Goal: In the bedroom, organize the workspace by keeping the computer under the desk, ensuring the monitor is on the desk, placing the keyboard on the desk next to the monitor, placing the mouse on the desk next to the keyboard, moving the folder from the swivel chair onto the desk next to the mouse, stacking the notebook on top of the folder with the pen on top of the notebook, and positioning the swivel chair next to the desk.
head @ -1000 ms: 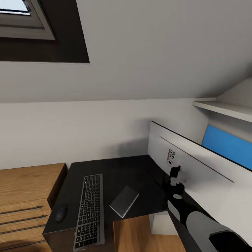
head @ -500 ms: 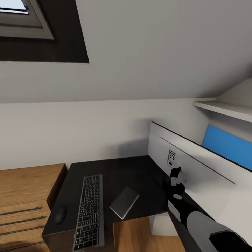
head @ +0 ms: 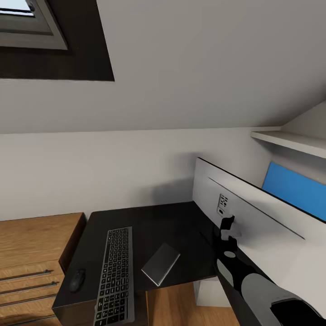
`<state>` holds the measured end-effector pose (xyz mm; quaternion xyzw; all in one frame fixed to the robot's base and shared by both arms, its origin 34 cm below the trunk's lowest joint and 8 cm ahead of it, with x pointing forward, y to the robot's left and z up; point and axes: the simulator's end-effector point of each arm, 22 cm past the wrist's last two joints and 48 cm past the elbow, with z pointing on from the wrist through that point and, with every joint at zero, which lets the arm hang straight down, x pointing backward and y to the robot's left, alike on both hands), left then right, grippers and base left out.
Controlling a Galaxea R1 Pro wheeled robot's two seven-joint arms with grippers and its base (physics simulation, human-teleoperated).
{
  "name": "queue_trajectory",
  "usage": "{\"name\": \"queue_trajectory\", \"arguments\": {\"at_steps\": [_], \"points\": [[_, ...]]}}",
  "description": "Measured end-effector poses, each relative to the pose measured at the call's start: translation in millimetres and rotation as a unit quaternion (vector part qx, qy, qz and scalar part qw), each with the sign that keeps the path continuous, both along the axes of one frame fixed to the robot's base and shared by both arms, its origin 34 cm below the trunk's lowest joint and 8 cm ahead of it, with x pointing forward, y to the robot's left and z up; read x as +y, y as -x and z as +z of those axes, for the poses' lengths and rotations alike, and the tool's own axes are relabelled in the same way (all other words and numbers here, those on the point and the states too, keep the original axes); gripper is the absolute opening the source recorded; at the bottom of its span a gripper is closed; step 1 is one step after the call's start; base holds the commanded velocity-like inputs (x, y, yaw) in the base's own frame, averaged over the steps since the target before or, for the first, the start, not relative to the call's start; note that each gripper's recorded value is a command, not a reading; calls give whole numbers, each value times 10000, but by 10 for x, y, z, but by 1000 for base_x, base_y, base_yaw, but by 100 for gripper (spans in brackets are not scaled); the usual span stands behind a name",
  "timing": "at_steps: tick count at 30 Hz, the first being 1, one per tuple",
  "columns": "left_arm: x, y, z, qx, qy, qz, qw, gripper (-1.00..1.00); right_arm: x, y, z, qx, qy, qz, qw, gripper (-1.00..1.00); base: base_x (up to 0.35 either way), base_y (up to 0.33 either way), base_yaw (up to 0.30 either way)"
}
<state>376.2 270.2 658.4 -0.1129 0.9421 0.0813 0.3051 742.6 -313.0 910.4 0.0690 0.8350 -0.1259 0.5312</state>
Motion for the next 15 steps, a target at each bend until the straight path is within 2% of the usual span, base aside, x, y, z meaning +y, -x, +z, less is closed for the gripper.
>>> {"name": "queue_trajectory", "arguments": {"at_steps": [15], "points": [[-1,1,0,0,1,0,10000,100,-2,-29,56,-118,5,15,9999,-100,0,0,0]]}}
